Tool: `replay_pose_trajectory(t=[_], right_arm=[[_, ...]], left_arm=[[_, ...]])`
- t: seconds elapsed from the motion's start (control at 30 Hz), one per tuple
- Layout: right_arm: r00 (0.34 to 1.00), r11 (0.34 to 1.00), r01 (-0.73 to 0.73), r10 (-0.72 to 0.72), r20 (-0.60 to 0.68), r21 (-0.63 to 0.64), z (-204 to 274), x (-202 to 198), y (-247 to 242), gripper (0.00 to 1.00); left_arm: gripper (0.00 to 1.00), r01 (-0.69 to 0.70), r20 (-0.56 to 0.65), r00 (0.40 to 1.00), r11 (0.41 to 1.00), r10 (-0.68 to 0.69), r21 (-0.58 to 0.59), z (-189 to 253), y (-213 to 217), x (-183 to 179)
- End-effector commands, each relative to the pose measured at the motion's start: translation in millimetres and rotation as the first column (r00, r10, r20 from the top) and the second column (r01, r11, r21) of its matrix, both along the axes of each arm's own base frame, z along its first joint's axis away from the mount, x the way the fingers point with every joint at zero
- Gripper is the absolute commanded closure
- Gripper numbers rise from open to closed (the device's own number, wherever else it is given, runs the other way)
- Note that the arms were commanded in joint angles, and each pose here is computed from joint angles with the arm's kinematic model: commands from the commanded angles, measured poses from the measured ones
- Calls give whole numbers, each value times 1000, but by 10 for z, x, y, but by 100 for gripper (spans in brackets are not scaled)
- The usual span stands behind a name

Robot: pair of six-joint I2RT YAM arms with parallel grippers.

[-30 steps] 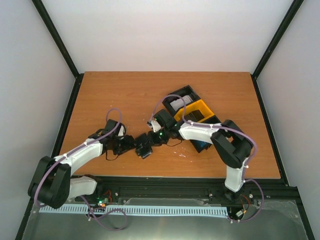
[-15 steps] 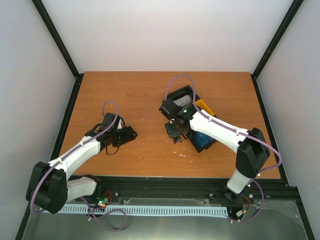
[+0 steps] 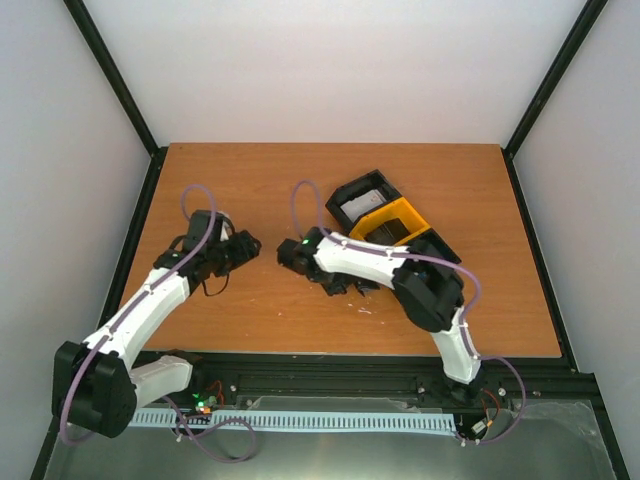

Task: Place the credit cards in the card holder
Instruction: Close the card holder at the center of the board.

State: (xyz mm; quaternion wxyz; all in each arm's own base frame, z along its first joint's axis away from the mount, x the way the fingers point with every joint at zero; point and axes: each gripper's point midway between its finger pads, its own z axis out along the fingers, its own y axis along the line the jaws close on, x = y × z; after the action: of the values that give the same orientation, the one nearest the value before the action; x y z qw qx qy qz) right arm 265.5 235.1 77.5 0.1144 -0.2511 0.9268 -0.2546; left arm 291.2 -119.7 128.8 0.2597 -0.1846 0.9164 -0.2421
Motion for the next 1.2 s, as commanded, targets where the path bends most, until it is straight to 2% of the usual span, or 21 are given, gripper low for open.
replay_pose_trajectory(t=[0.0, 0.13, 0.3, 0.4, 0.5, 0.63, 0.83, 0.93, 1.03, 1.1, 1.17], right_arm=[[997, 996, -36, 41, 59, -80, 90, -44, 233, 97], [996, 995, -91, 91, -5, -40, -93, -228, 620, 93], [989, 992, -112, 117, -88, 64, -302, -403, 943, 78], [983, 978, -102, 128, -134, 180, -308, -487, 1165, 68], [973, 934, -100, 164, -164, 342, -196, -566, 1446, 59], [966, 850, -63, 183, -182, 522, 30, -595, 1663, 54], [989, 727, 21, 87, -123, 686, 369, -376, 1443, 51], [996, 733, 75, -18, -92, 676, 383, -201, 1081, 51], [995, 766, 99, -66, -76, 636, 311, -101, 722, 51], [996, 785, 79, -38, -80, 615, 232, -84, 586, 51], [990, 777, 15, 75, -116, 629, 127, -159, 613, 50]], left_arm=[[30, -52, 85, 995, 999, 52, -5, 401, 219, 172], [30, -65, 135, 989, 998, 63, 12, 629, 355, 300], [30, -48, 160, 986, 999, 43, 24, 736, 398, 398], [30, -15, 155, 988, 1000, 11, 26, 735, 359, 419], [29, 16, 147, 989, 1000, -18, 20, 713, 317, 394], [29, 63, 126, 990, 998, -64, 11, 644, 256, 322], [28, 173, 83, 982, 983, -168, -63, 469, 72, 111], [29, 257, 79, 966, 955, -247, -147, 372, -94, -37], [31, 273, 45, 962, 939, -269, -210, 204, -195, -183], [31, 267, 10, 962, 934, -272, -240, 77, -265, -294], [31, 269, -12, 959, 925, -282, -268, -26, -367, -399]])
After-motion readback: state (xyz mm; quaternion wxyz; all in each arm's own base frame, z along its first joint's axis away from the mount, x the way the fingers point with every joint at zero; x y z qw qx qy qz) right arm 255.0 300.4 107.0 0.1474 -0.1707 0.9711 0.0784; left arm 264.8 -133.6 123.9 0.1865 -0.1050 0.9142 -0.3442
